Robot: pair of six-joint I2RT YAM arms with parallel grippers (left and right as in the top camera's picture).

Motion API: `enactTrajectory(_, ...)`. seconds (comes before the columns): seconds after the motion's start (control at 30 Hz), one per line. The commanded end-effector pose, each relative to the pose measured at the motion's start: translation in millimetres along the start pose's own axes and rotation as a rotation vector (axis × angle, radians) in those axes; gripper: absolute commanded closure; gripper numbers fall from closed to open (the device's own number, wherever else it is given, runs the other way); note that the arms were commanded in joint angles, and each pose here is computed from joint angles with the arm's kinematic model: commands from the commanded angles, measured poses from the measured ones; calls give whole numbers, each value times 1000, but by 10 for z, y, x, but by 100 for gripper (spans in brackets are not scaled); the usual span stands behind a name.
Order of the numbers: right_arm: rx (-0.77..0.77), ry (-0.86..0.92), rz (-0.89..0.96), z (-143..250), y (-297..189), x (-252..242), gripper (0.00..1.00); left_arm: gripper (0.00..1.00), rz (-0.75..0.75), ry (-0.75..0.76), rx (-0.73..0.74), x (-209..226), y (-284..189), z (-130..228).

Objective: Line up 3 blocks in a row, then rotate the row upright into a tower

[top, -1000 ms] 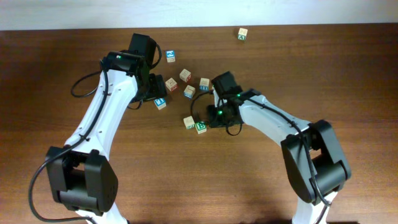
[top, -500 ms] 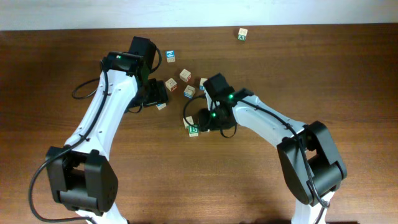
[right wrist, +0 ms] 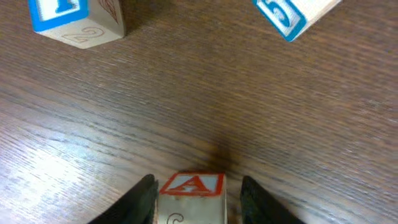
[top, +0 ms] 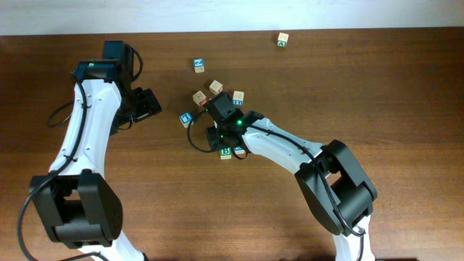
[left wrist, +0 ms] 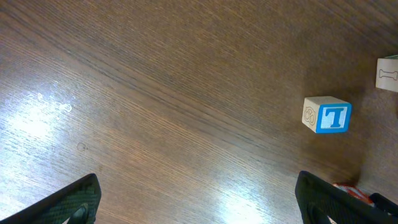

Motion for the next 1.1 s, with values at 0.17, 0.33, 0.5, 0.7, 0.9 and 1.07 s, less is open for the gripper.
enactTrajectory(0.17,-7,-32,-68,11,-34,296,77,1,5,-12,6,7,-14,22)
enactTrajectory(0.33,27,65,-72,68,-101,486,77,1,2,-11,13,12,-14,34)
enactTrajectory(0.5,113,87,22,248,-110,349,76,1,-2,-10,19,18,-15,46)
enactTrajectory(0.7,63,-2,50,165,-104,311,50,1,-1,-10,18,18,-15,45)
enactTrajectory(0.9,57,-50,13,-103,-447,475,50,2,0,-11,14,14,-14,38)
enactTrajectory(1.07,200,-53,-87,158,-480,658,80,7,19,-15,-21,-19,-15,-29)
Point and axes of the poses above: each gripper's point midway between its finger pads, its own y axis out along the fingers, its own x axis along the line the jaws close on, z = x × y, the point moved 6 cm from there along -y, back along the fingers
